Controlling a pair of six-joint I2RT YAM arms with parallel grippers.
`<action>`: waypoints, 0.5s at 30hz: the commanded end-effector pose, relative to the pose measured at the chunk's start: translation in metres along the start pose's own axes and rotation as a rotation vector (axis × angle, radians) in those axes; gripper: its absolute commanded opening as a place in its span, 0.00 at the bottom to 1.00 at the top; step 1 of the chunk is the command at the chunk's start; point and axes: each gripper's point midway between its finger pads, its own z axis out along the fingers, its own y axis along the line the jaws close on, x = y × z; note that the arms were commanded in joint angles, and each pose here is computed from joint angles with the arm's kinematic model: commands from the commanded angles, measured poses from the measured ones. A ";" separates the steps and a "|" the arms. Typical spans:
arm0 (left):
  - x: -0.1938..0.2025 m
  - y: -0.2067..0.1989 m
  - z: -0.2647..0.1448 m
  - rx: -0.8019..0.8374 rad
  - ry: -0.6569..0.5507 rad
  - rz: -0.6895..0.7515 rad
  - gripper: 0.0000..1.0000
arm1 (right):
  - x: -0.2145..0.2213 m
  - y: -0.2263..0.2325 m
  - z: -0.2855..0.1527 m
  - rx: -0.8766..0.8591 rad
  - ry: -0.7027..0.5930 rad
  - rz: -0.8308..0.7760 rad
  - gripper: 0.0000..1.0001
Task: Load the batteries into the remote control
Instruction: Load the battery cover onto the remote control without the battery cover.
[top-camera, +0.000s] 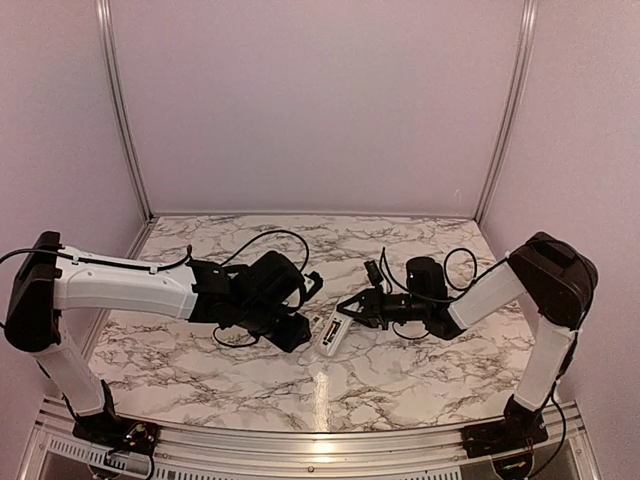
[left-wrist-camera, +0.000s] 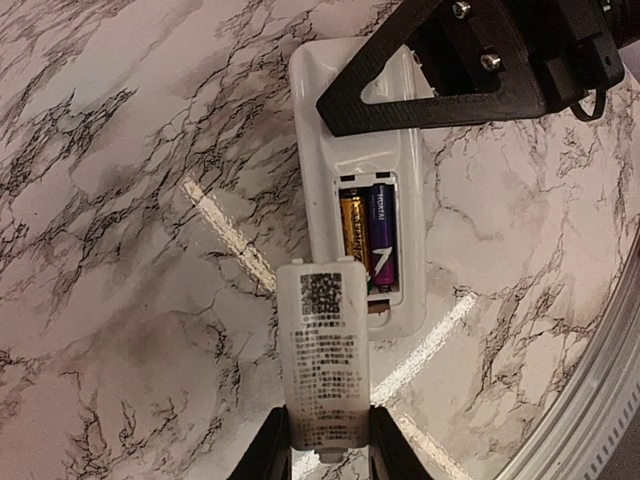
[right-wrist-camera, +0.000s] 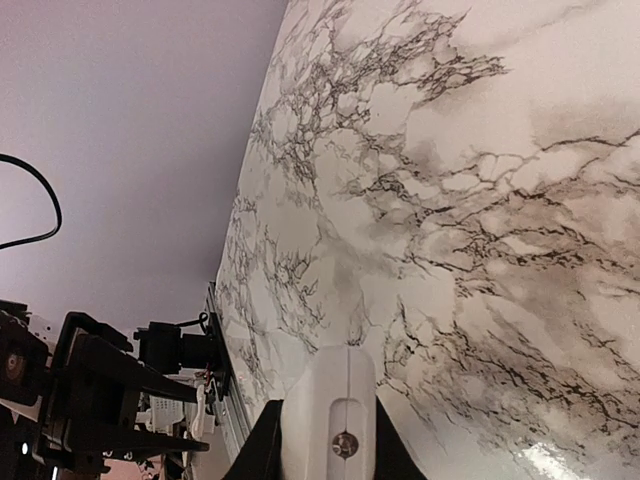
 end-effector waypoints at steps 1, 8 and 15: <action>-0.011 -0.016 0.011 0.045 -0.017 0.012 0.19 | 0.003 0.001 0.009 -0.011 -0.021 0.030 0.00; -0.005 -0.027 0.025 0.074 0.013 0.037 0.20 | 0.009 0.006 0.017 -0.046 -0.014 0.028 0.00; -0.001 -0.025 0.033 0.055 0.038 0.041 0.20 | 0.013 0.014 0.022 -0.065 -0.001 -0.010 0.00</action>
